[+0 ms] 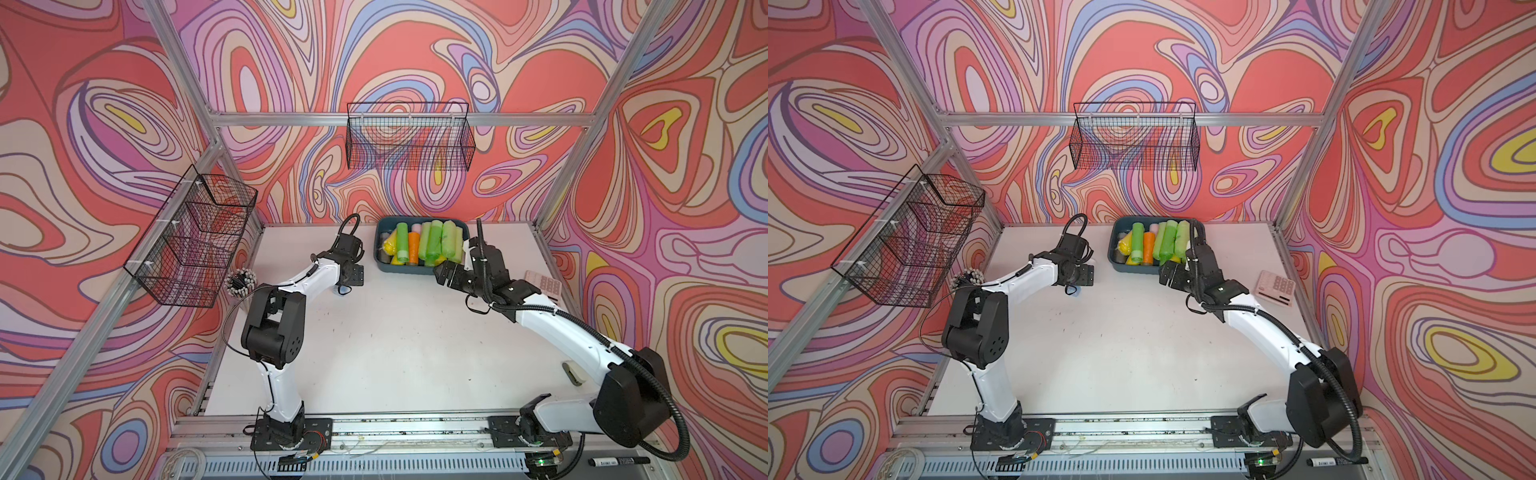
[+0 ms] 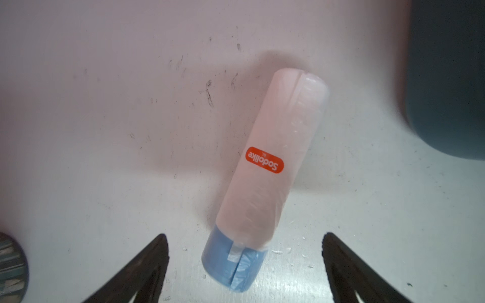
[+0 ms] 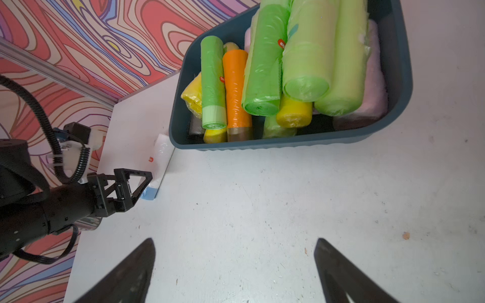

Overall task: Put the roll of trash bags into the storage box
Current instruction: Pick up the roll of trash bags from the center of the board.

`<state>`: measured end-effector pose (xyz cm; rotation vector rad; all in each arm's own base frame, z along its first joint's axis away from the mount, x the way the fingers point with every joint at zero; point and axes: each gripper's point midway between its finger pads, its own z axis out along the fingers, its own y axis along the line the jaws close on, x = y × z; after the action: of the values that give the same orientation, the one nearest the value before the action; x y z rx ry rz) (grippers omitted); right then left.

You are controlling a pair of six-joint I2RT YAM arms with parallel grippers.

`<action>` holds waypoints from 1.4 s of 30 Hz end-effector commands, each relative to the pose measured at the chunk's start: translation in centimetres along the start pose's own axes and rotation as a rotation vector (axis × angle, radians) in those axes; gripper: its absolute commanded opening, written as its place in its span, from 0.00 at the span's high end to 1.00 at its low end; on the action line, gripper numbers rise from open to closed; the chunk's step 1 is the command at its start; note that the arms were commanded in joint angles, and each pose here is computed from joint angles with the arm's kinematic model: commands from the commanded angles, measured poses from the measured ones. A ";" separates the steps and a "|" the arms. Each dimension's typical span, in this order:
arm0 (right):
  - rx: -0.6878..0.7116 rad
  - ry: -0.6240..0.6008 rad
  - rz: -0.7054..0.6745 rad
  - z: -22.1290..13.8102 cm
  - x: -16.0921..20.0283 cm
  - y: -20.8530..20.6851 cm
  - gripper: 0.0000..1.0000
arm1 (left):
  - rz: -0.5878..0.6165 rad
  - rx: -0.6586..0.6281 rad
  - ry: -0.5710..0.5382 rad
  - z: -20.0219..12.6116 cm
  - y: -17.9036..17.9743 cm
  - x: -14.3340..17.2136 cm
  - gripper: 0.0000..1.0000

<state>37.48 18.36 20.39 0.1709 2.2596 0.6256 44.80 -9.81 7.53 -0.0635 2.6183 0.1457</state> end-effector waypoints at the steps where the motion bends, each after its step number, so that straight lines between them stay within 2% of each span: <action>1: -0.016 -0.017 -0.007 -0.3 -0.9 0.6 0.03 | 0.020 -0.014 0.040 0.5 0.4 0.4 0.13; 8: -0.006 -0.018 0.001 -0.3 -0.9 0.4 0.03 | 0.035 -0.028 0.070 2.4 0.4 0.3 0.23; 13: 0.001 -0.023 0.007 -0.4 -1.0 0.3 0.03 | 0.027 -0.012 0.074 3.2 -0.2 -0.1 0.25; 21: 0.019 -0.040 0.006 -1.2 -1.3 0.0 0.03 | 0.023 0.028 0.091 4.2 -1.1 0.1 0.35; 29: 0.032 -0.041 0.013 -1.4 -1.1 -0.4 0.03 | 0.028 0.093 0.073 4.1 -2.0 0.6 0.66; 32: 0.030 -0.042 0.014 -1.4 -1.1 -0.3 0.03 | 0.026 0.099 0.061 3.5 -1.9 0.6 0.73; 42: 0.020 -0.034 0.019 -1.4 -1.0 -0.2 0.03 | 0.024 0.111 0.026 2.0 -1.8 0.1 0.78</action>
<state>37.23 17.69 20.90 0.1953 2.2508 0.5998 46.39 -11.33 4.52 -0.0110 2.6553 0.0241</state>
